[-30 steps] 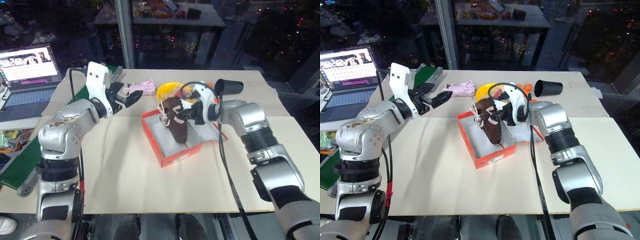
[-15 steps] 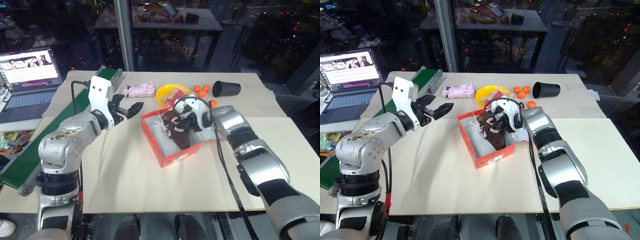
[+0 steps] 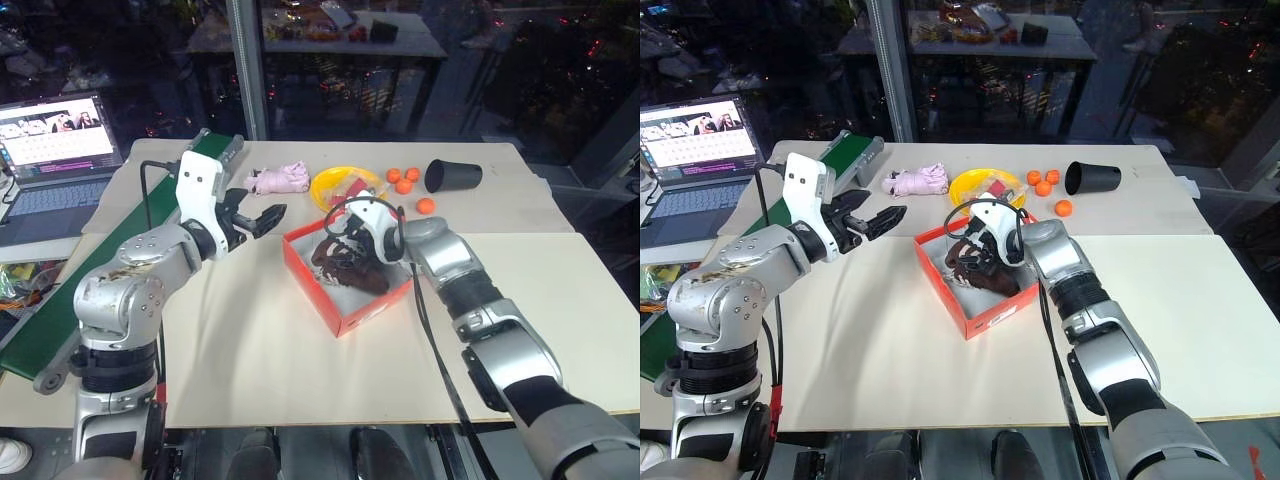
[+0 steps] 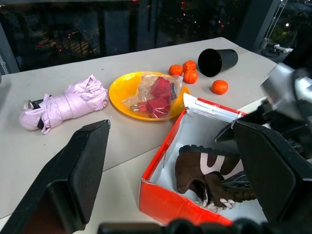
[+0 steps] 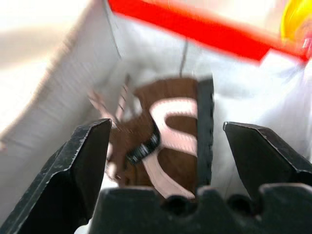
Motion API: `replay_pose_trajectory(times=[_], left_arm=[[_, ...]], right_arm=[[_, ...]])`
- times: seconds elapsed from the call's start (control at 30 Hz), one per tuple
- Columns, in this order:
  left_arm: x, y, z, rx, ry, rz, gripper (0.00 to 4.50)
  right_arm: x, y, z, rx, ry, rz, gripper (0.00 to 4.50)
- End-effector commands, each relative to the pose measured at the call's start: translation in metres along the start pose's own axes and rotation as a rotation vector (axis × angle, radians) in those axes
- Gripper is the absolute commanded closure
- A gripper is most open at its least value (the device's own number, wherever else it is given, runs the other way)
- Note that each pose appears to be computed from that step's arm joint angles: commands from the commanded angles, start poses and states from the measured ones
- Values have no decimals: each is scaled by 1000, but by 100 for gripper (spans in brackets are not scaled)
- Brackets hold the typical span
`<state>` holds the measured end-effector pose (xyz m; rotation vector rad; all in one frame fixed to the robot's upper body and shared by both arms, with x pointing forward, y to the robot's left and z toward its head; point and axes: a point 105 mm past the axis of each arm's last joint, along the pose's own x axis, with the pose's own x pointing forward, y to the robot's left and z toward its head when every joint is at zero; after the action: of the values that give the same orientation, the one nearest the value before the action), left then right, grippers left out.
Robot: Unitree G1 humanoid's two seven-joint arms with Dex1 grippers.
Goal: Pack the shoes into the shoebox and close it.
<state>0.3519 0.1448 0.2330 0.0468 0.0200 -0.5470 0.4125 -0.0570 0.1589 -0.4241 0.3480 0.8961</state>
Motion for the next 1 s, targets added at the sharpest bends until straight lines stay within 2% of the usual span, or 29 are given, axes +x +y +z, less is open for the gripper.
replay_pose_trajectory(times=[0.03, 0.17, 0.3, 0.53, 0.73, 0.83, 1.0], left_arm=[[-7, 19, 14, 48, -44, 73, 22], [-18, 46, 1, 34, -16, 187, 22], [-37, 73, -16, 46, 6, 302, 22], [-69, 105, -36, 1, -18, 410, 11], [-94, 131, -50, 11, -15, 516, 11], [-100, 139, -64, 25, 24, 544, 11], [-99, 145, -67, 28, 25, 549, 11]], right_arm=[[-25, 9, 45, 4, -153, 31, 4], [-54, 34, 83, 26, -375, 169, 4], [-74, 52, 83, 50, -478, 260, 4], [-78, 58, 58, 101, -491, 238, 1], [-73, 56, 51, 79, -473, 166, 1], [-63, 67, 43, 68, -455, 180, 1], [-44, 82, 39, 30, -440, 196, 1]])
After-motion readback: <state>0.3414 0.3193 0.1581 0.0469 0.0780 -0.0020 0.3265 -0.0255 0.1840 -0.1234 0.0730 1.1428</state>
